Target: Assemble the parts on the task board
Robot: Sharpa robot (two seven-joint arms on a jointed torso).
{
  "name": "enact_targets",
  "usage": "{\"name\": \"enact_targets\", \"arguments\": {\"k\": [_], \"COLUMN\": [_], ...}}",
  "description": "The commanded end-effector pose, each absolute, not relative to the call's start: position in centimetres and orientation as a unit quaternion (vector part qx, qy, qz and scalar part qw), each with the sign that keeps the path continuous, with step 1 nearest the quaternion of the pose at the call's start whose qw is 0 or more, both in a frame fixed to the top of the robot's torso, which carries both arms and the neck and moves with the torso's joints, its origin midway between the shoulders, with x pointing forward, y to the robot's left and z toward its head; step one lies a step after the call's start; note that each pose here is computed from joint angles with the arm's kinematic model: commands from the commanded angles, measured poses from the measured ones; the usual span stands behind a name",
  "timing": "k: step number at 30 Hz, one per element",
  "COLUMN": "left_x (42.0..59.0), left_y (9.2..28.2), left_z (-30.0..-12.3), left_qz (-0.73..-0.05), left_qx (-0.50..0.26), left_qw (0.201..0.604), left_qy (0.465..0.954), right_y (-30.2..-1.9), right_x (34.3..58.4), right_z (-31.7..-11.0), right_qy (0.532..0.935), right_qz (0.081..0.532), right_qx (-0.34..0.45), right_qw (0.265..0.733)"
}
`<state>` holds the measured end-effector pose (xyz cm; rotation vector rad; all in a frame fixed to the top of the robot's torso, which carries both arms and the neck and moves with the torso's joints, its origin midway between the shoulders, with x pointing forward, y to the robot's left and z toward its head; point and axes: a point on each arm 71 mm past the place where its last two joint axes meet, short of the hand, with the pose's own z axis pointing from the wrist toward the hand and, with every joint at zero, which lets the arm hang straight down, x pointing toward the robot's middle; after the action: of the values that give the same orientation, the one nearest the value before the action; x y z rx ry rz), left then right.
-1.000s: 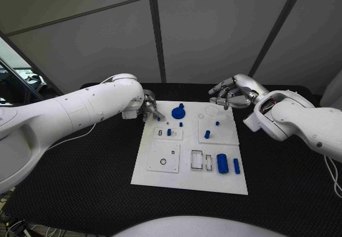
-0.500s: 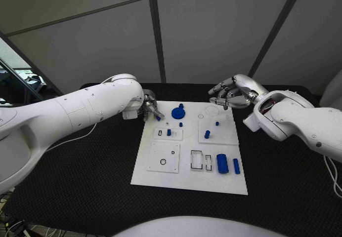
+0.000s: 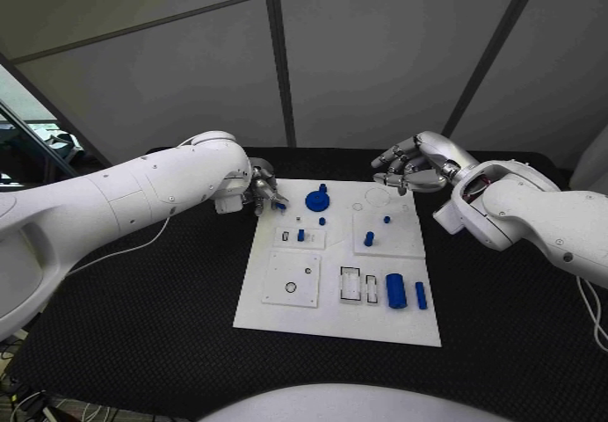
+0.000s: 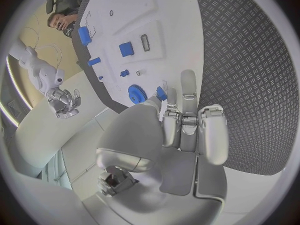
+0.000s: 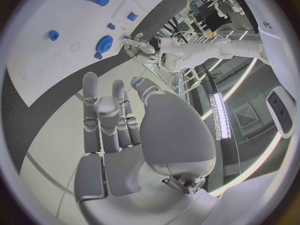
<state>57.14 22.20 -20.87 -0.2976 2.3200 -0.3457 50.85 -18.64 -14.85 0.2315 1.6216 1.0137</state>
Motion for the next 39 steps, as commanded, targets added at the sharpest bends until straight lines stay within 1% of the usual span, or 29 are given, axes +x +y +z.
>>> {"name": "enact_targets", "arguments": {"k": [1, 4, 11, 16, 20, 25, 34, 39], "left_x": [56.9, 56.3, 54.2, 52.7, 51.8, 51.3, 51.0, 50.8], "left_y": [22.2, 22.4, 22.7, 22.8, 22.8, 22.6, 22.0, 21.6], "left_z": [-20.5, -20.2, -19.4, -19.6, -19.8, -19.9, -20.5, -20.8], "left_qz": [-0.158, -0.165, -0.183, -0.196, -0.203, -0.203, -0.186, -0.179], "left_qx": [-0.135, -0.138, -0.144, -0.150, -0.150, -0.142, -0.093, -0.075], "left_qw": [0.387, 0.396, 0.419, 0.429, 0.434, 0.438, 0.469, 0.476], "left_qy": [0.898, 0.893, 0.878, 0.869, 0.865, 0.864, 0.858, 0.858], "right_y": [-18.6, -18.7, -18.9, -18.9, -19.0, -18.9, -19.0, -19.0], "right_x": [50.9, 50.9, 50.9, 51.0, 51.0, 51.0, 51.0, 51.0], "right_z": [-14.7, -14.7, -14.8, -14.8, -14.8, -14.8, -14.8, -14.8], "right_qy": [0.691, 0.691, 0.692, 0.692, 0.693, 0.693, 0.692, 0.692], "right_qz": [0.434, 0.433, 0.431, 0.430, 0.430, 0.430, 0.430, 0.430], "right_qx": [0.095, 0.096, 0.097, 0.097, 0.097, 0.097, 0.097, 0.097], "right_qw": [0.570, 0.570, 0.571, 0.571, 0.571, 0.571, 0.571, 0.572]}}
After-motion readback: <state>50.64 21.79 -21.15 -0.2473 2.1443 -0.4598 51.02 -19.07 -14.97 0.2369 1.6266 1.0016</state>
